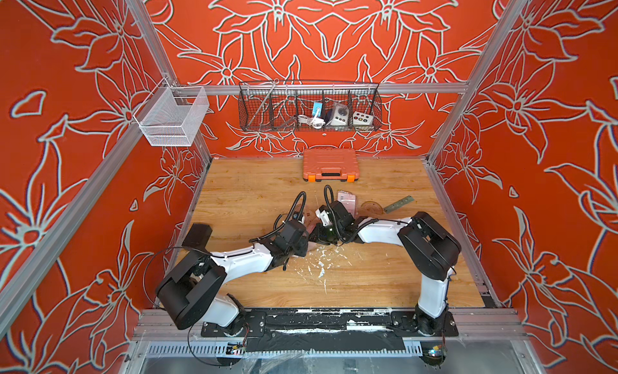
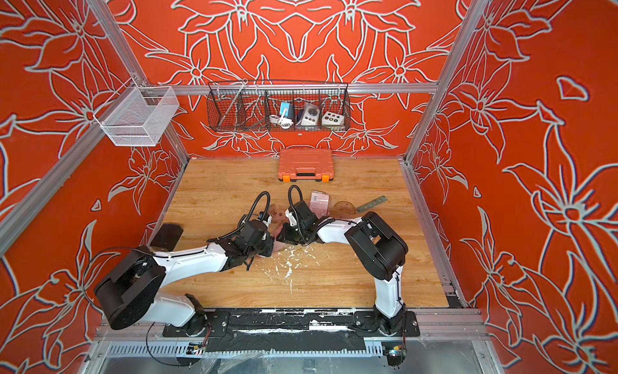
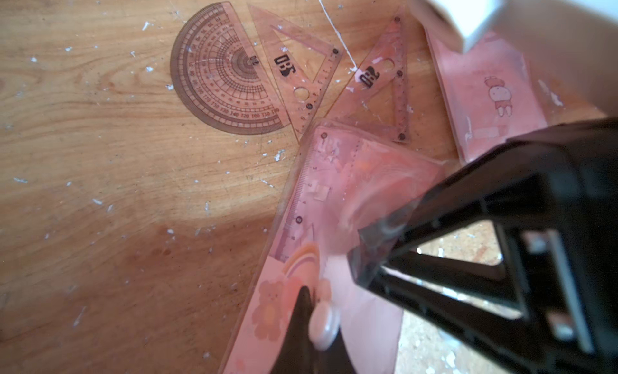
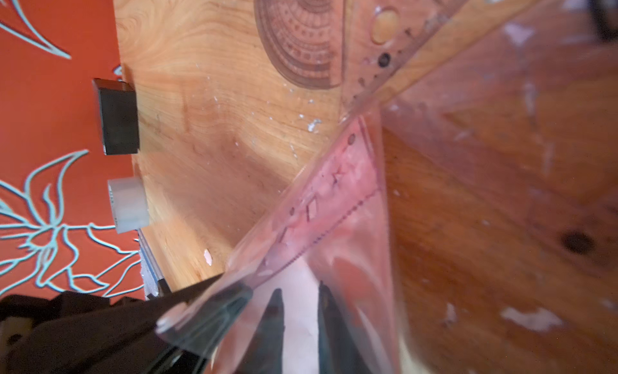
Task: Open the ruler set and take out the ruler
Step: Take out the ruler from the ruler set bag.
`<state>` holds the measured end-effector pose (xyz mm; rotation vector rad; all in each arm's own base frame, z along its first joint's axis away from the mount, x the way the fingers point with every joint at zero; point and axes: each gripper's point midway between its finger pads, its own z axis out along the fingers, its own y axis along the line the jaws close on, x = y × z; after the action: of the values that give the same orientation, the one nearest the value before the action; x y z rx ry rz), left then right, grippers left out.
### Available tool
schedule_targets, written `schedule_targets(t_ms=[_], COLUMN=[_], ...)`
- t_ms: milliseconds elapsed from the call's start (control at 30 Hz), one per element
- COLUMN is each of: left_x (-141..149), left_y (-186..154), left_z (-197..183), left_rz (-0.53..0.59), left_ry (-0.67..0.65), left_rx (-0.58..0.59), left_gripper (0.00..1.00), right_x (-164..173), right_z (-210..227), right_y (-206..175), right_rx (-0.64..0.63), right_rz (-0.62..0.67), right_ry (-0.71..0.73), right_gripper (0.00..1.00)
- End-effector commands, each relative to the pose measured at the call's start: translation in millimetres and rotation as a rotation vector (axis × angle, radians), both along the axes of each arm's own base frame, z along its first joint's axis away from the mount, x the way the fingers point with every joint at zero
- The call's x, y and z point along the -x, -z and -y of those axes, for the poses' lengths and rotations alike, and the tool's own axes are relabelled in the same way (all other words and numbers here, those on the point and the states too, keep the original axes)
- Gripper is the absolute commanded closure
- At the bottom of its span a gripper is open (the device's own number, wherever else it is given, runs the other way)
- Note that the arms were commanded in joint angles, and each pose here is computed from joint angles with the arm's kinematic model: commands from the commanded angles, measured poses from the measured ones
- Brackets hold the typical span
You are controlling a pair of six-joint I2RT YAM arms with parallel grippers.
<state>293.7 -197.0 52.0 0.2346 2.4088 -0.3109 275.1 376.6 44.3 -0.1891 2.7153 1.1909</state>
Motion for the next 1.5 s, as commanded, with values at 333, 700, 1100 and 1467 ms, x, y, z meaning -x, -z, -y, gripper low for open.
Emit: schedule_targets(t_ms=[333, 700, 1100, 1467], left_x=[6.1, 22.6, 30.5, 8.2], left_y=[-25.6, -40.1, -39.8, -33.1], left_z=[8.7, -4.4, 4.2, -81.3], left_rz=[0.062, 0.141, 0.134, 0.002], left_ry=[0.029, 0.053, 0.127, -0.289], left_rx=[0.092, 0.131, 0.258, 0.345], left_gripper=[1.00, 1.00, 1.00, 0.85], right_x=[-16.0, -15.5, -2.1, -6.8], right_z=[-27.6, -48.7, -64.6, -67.9], right_y=[15.5, 9.3, 17.0, 14.2], right_rx=[-0.134, -0.241, -0.255, -0.259], right_rz=[-0.013, 0.025, -0.008, 0.014], right_ry=[0.061, -0.045, -0.172, -0.169], right_gripper=[0.75, 0.74, 0.85, 0.92])
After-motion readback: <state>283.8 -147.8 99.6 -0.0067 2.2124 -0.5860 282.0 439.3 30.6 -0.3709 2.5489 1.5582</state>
